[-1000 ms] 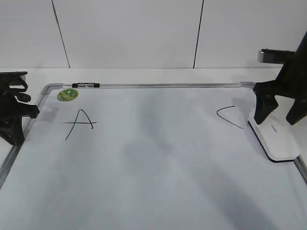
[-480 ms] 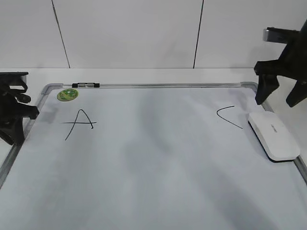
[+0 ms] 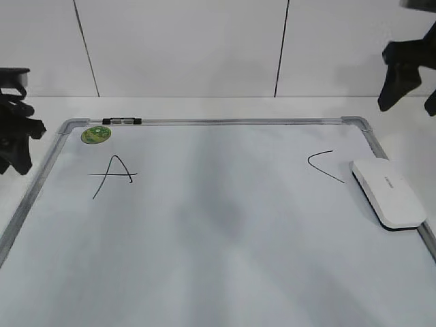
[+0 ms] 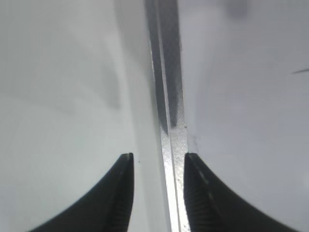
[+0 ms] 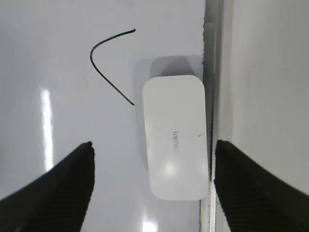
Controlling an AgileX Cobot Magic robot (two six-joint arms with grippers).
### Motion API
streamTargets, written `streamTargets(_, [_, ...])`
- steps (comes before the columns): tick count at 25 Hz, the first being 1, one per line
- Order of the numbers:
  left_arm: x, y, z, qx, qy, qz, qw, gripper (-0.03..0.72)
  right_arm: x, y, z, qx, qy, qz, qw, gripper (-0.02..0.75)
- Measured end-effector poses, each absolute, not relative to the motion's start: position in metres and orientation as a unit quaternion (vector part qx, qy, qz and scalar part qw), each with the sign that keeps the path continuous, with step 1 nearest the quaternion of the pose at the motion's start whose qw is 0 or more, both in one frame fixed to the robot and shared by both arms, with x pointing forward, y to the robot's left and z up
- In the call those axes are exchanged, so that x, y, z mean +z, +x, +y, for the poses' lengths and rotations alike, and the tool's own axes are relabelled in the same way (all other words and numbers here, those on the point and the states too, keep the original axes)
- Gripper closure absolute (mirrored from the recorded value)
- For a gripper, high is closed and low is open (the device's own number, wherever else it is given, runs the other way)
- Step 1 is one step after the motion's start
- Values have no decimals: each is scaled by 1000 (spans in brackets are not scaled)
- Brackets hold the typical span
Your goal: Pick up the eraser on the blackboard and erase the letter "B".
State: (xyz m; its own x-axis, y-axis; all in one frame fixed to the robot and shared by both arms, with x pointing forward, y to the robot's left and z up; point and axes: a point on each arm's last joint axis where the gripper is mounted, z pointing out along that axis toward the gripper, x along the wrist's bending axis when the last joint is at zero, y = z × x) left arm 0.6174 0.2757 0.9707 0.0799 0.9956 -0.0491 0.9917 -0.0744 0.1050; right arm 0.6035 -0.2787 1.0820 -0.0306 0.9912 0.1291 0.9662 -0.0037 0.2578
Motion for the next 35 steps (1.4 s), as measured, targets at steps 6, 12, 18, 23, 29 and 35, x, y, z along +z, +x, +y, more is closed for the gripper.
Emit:
streamTargets(6, [1020, 598, 276, 8, 735, 675, 54, 372, 1114, 563, -277, 176, 691, 699, 56, 146])
streamTargets(12, [1078, 567, 274, 43, 732, 671, 113, 370, 1127, 512, -277, 192, 688, 697, 64, 146])
streamTargets(18, [1130, 509, 277, 98, 726, 659, 172, 380, 1137, 456, -277, 217, 683, 693, 76, 147])
streamTargets(23, [1147, 444, 281, 129, 721, 650, 203, 410, 1141, 409, -277, 242, 675, 691, 94, 147])
streamTargets(29, [1148, 369, 287, 173, 713, 638, 235, 446, 1134, 360, -278, 265, 666, 687, 116, 147])
streamTargets(35, [1132, 310, 290, 210, 702, 625, 269, 450, 1118, 306, -279, 300, 651, 681, 150, 148])
